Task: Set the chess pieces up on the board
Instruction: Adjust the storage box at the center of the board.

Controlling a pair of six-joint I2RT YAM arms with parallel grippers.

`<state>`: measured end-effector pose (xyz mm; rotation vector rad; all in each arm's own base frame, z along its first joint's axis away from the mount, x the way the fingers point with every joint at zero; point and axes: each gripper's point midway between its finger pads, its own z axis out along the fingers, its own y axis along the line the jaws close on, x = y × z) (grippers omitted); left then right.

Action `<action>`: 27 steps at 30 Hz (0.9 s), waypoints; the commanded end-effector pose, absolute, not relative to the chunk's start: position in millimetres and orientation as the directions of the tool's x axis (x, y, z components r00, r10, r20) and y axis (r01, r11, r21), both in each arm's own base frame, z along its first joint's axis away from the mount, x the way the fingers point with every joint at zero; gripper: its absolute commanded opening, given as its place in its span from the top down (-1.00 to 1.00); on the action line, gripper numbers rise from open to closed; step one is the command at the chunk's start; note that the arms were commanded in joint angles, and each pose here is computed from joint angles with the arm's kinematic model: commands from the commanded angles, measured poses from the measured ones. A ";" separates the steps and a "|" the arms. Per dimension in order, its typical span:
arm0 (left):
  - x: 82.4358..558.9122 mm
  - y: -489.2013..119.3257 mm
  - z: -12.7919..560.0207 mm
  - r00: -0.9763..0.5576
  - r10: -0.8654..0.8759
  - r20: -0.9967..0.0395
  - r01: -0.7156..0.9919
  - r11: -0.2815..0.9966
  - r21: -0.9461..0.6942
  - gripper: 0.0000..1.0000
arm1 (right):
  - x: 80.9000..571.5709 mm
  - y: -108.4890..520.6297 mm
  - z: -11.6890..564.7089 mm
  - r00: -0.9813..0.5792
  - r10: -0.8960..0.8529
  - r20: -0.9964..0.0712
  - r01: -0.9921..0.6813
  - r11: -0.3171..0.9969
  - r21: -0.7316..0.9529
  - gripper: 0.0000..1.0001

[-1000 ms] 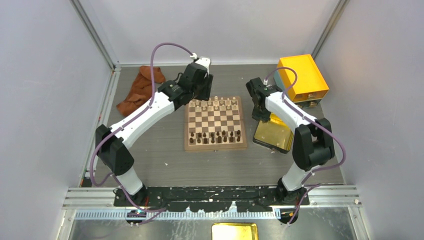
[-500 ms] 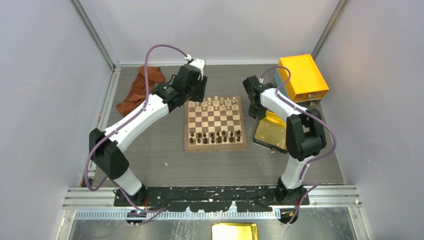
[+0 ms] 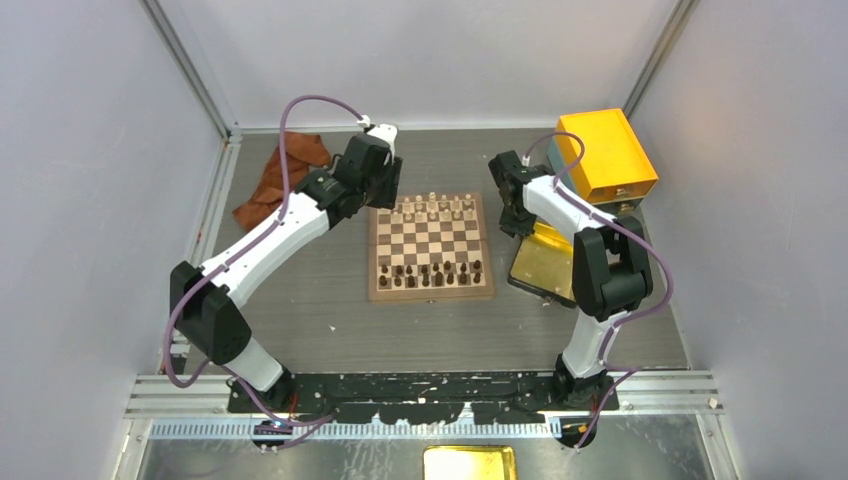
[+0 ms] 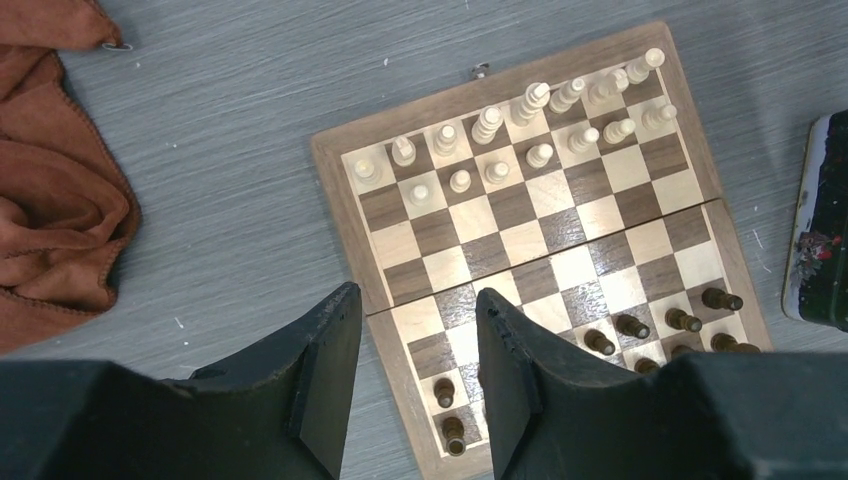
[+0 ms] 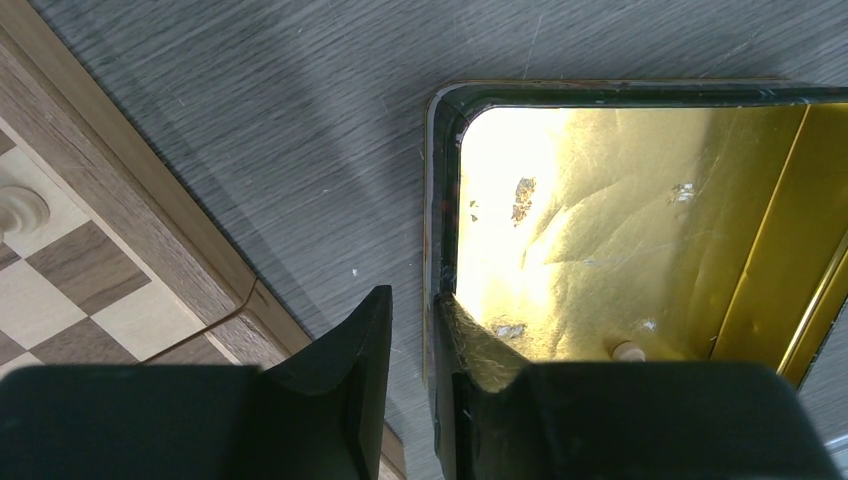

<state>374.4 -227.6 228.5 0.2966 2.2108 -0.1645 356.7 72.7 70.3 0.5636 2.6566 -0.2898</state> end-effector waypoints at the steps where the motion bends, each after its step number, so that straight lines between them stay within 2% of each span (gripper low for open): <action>1: 376.3 -228.1 251.9 -0.545 0.105 -0.832 0.269 0.962 -0.055 0.06 | 372.8 71.4 91.4 -0.806 0.343 -0.483 0.437 0.894 -0.095 0.45; 9: 377.2 -229.4 251.6 -0.546 0.095 -0.832 0.268 0.961 -0.066 0.07 | 368.2 64.7 108.4 -0.790 0.344 -0.507 0.452 0.886 -0.105 0.45; 27: 374.1 -229.4 239.6 -0.569 0.100 -0.816 0.267 0.961 -0.068 0.08 | 349.1 57.8 86.2 -0.797 0.377 -0.471 0.481 0.869 -0.118 0.44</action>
